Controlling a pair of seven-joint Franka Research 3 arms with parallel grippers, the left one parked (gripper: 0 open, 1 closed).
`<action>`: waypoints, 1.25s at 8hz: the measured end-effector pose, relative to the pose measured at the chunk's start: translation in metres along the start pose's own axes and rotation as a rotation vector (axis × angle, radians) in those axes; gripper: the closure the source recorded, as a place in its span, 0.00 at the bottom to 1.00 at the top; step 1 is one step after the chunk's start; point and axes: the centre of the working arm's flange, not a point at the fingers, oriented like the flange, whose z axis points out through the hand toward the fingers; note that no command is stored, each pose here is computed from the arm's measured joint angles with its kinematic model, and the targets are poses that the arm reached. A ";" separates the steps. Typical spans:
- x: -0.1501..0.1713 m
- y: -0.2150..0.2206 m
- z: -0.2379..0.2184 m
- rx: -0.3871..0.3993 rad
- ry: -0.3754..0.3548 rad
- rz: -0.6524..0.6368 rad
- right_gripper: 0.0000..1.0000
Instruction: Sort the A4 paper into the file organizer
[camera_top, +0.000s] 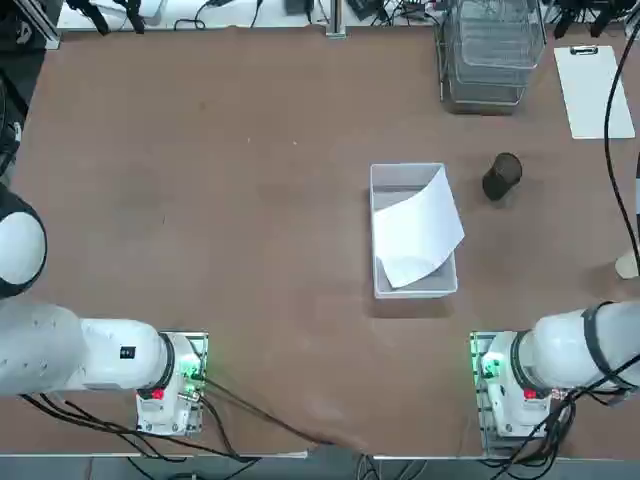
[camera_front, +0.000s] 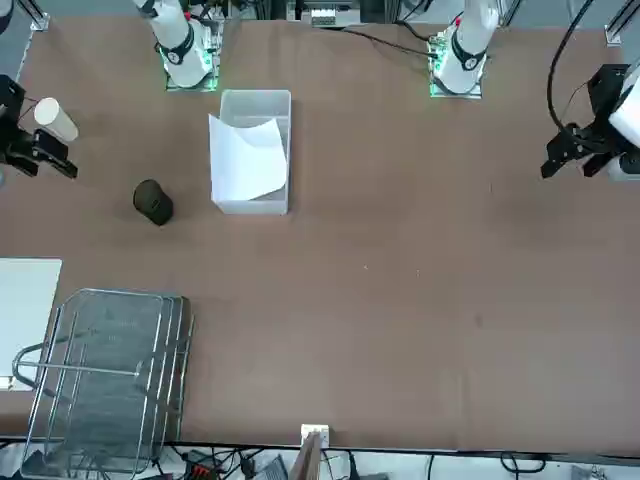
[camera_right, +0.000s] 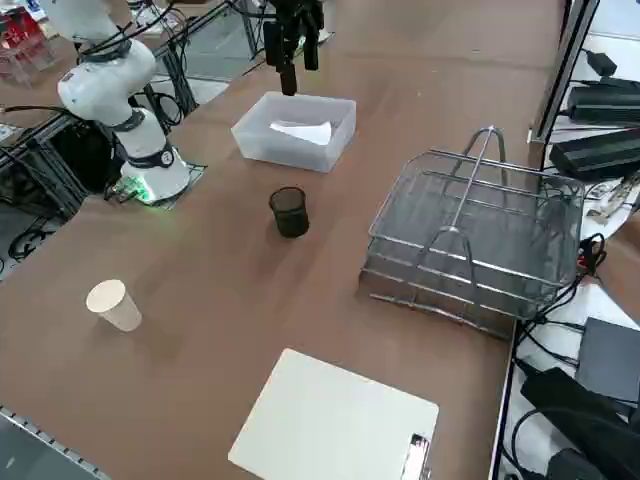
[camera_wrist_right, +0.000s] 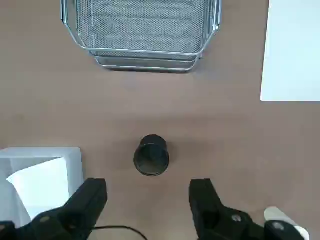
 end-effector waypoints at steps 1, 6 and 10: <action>0.000 0.000 0.001 0.002 -0.001 0.000 0.00; 0.002 -0.058 0.049 0.111 -0.166 0.018 0.00; -0.031 -0.123 0.149 0.120 -0.404 -0.059 0.00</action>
